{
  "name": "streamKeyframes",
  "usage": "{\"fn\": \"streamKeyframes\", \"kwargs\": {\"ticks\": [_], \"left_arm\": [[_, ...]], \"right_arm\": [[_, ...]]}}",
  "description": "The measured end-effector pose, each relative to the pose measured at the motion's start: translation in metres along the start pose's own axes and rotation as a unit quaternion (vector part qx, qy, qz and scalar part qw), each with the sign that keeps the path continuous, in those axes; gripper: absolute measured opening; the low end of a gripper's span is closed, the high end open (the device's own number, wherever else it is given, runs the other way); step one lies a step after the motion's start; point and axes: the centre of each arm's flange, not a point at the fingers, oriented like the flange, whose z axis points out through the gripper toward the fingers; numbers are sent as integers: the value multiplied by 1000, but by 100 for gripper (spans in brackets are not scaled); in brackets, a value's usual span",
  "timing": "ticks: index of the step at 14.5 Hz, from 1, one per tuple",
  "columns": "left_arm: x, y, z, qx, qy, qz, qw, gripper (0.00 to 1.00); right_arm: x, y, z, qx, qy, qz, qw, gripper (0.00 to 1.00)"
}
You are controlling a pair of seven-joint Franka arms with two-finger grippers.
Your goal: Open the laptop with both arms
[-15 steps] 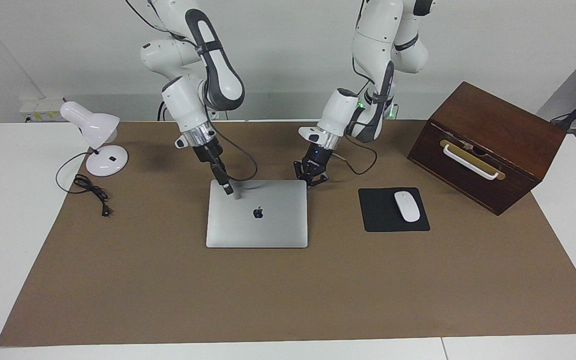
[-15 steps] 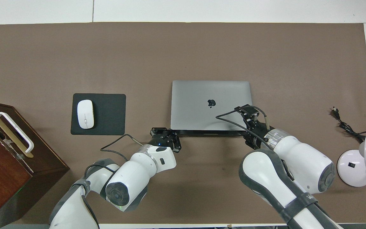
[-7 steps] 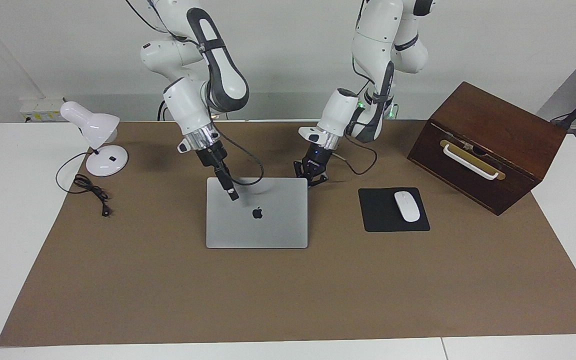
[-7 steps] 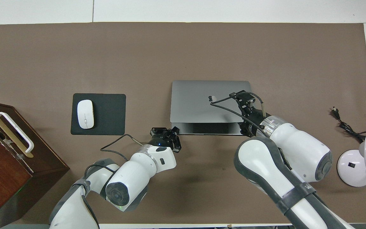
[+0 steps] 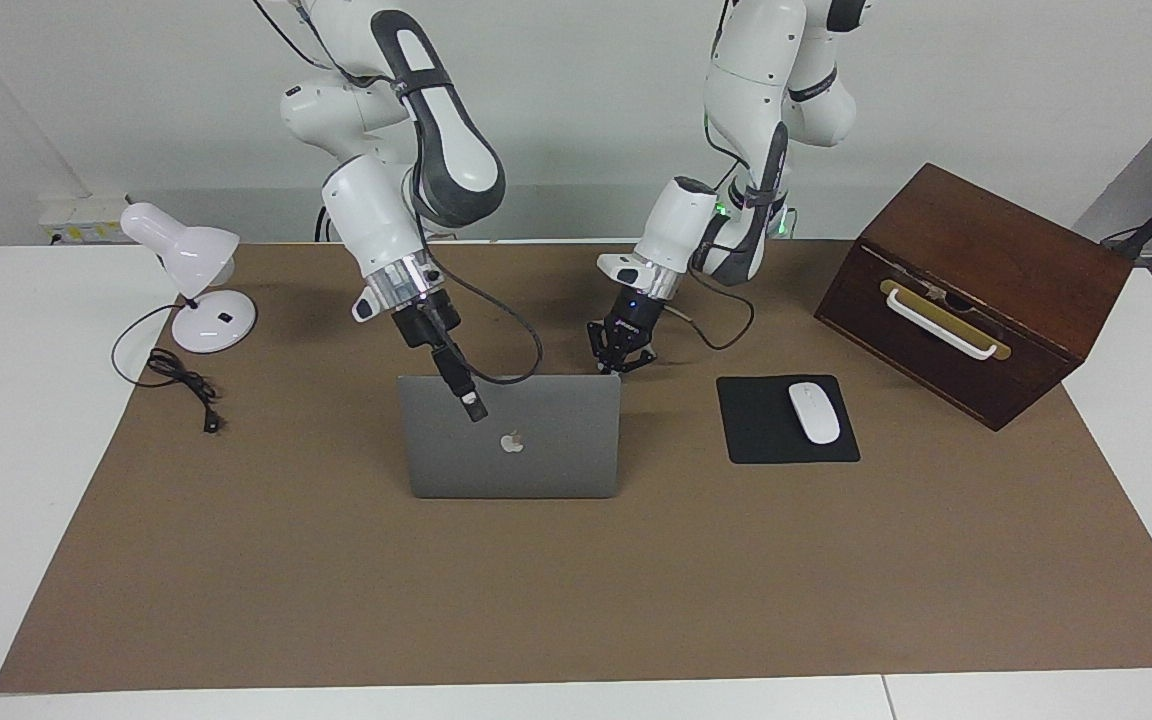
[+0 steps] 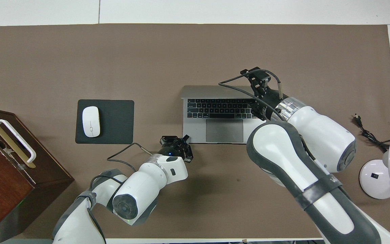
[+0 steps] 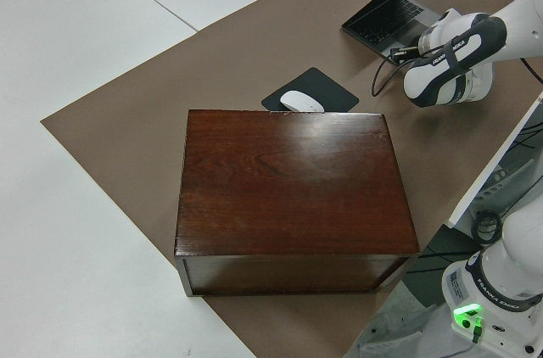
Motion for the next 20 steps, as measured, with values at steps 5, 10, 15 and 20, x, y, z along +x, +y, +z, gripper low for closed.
{"fn": "streamKeyframes", "kwargs": {"ticks": [5,10,15,20], "left_arm": [[0,0,0,0,0,1,1000,1],[0,0,0,0,0,2,1000,1],[0,0,0,0,0,2,1000,1],[2,-3,1,3,2,-1,1000,1]], "right_arm": [[17,-46,-3,45,10,-5,999,100],[31,-66,-1,62,13,0,998,100],[20,-71,1,64,1,1,998,100],[-48,-97,-15,87,-49,81,992,100]]}}
